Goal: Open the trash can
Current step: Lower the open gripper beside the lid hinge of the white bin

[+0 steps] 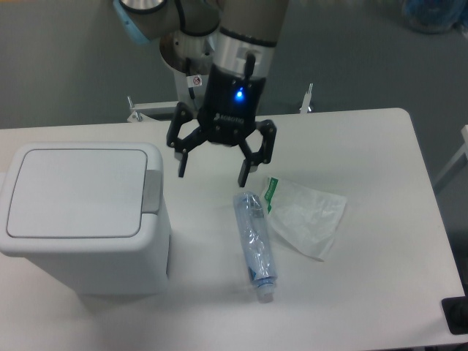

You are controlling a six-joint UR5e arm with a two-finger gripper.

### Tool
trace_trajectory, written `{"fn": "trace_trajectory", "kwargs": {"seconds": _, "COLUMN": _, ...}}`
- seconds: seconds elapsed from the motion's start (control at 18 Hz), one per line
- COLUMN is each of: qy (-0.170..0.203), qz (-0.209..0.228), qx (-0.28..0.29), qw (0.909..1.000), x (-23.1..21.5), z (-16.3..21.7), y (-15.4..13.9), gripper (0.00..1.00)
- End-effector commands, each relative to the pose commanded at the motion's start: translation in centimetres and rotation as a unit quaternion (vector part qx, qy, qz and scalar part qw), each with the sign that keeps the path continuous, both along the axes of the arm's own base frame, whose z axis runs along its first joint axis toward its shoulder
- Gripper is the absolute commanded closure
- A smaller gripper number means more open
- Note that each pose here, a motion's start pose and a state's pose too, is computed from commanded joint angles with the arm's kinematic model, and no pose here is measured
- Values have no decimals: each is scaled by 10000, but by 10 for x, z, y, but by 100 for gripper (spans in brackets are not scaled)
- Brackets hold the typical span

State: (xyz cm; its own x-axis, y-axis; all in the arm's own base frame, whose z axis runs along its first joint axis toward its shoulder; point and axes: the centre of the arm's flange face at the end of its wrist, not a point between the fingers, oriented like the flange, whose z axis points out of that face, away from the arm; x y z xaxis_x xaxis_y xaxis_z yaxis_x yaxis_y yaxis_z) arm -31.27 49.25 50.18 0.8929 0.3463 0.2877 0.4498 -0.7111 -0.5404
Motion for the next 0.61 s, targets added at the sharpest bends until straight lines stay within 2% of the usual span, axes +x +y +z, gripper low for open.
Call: {"fn": "trace_trajectory", "kwargs": {"seconds": 0.61, "qy": -87, "qz": -161, "qx": -94, "qw": 9998, "x": 10, "z": -16, "y": 12, "gripper": 0}}
